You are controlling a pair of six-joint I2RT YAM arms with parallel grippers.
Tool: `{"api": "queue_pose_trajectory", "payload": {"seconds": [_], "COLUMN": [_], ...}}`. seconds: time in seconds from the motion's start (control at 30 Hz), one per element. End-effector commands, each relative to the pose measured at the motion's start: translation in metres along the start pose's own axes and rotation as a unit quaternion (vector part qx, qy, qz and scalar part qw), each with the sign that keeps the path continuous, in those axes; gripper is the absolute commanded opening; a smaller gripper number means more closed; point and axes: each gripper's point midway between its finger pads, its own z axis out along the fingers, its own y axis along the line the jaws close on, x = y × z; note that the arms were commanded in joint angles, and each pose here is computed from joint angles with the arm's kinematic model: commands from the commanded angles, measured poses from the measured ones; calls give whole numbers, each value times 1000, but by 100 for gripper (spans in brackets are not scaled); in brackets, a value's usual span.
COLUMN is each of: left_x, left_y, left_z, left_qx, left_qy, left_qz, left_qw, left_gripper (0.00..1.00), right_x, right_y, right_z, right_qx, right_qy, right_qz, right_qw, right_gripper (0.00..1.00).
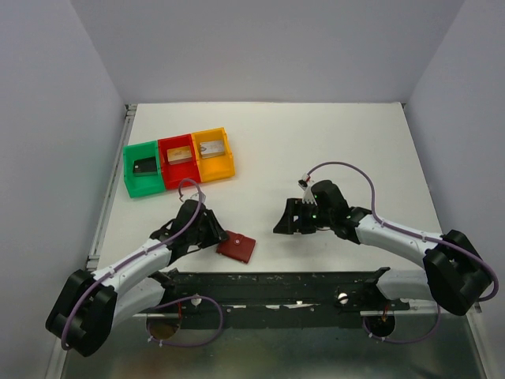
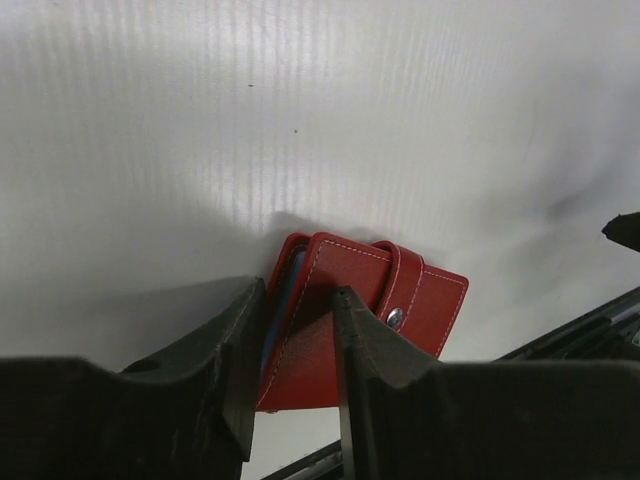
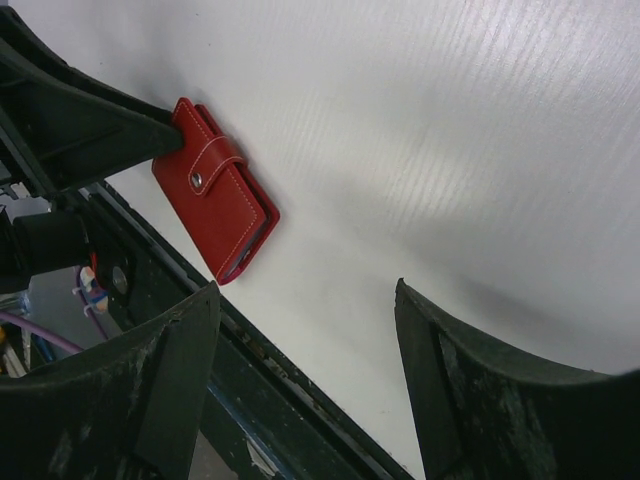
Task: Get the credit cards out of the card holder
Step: Pick up the card holder from the corner of the board.
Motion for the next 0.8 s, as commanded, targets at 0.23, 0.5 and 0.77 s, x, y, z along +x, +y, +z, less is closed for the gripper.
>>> {"api": "queue_pose_trajectory", "payload": {"seconds": [0.23,0.5,0.77], "left_x": [-5,-6,-35], "left_y": [-32,-39,-89], "left_z": [2,7,-11], "left_qx": [72,89,198], "left_qy": [11,15,-60], "left_qz": [70,76,90], "left_qw": [995,993,974], "left_gripper": [11,0,0], "right_x": [-5,-10,-23], "right_y": [10,17,22], "right_z": [-6,-17,-29], "right_qx": [-13,-14,-8], "right_qy": [-4,-15,-43], "right_qz": [-23,-33,-38], "right_qw": [1000,999,998], "right_gripper": [78,78,79]}}
